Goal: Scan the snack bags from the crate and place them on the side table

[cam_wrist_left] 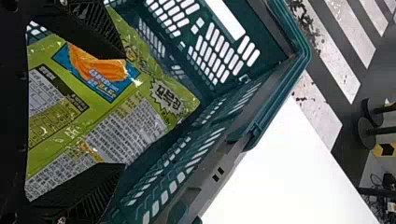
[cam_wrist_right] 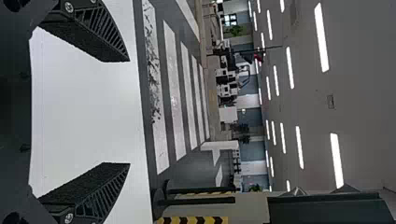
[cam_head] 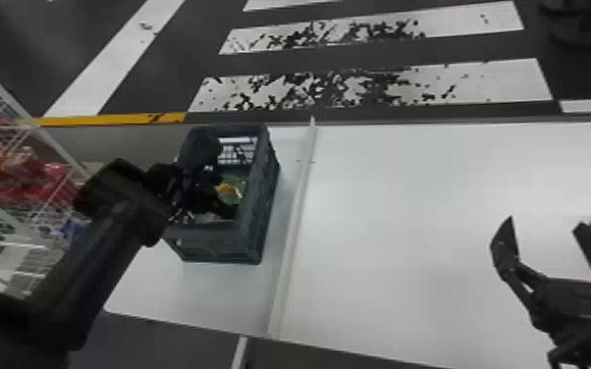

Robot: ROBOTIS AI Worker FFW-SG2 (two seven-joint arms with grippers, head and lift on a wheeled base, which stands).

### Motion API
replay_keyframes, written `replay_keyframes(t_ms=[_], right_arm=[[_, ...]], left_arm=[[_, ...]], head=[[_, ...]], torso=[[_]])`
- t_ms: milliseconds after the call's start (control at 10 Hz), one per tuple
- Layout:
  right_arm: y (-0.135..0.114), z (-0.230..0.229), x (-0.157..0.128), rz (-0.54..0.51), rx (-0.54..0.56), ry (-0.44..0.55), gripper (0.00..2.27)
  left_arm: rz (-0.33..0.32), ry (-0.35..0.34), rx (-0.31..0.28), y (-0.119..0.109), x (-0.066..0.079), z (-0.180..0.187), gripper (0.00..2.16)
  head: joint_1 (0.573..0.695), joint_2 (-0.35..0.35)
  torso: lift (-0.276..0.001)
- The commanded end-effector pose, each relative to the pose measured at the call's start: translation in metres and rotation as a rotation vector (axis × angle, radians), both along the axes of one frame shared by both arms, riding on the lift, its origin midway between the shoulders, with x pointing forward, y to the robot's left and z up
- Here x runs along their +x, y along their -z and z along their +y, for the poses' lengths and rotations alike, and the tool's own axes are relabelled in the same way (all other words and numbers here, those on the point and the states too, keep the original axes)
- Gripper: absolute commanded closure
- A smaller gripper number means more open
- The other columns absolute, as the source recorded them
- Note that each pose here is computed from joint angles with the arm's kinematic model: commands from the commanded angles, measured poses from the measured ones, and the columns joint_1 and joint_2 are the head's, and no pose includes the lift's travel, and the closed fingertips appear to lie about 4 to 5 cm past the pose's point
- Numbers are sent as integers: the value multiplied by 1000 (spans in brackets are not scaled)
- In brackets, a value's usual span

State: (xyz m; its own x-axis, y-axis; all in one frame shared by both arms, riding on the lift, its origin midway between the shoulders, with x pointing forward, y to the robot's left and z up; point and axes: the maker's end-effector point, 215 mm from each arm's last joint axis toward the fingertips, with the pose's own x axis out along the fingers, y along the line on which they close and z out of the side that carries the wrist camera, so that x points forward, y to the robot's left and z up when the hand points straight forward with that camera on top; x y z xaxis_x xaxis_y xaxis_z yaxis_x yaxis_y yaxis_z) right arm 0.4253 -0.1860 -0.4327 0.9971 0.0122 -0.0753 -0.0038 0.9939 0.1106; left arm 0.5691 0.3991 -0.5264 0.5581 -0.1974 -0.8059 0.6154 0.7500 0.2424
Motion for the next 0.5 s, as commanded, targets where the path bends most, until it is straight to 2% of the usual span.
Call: replay_keyframes(t_ms=[0,200,400], right_arm=[[-1,1,0,-1,-2,-5,87],[-2,-2,1,-2,3,-4,87],[-1,1,1,2,7,-18,90]], left_arm=[[32,26,25,12,-4,-6,43],[71,49,41,28,-15,-10,36],[83,52,40,36,-20,-12,36]], head=[[695,236],[695,227],[695,225]], torso=[[-50],[-50],[-50]])
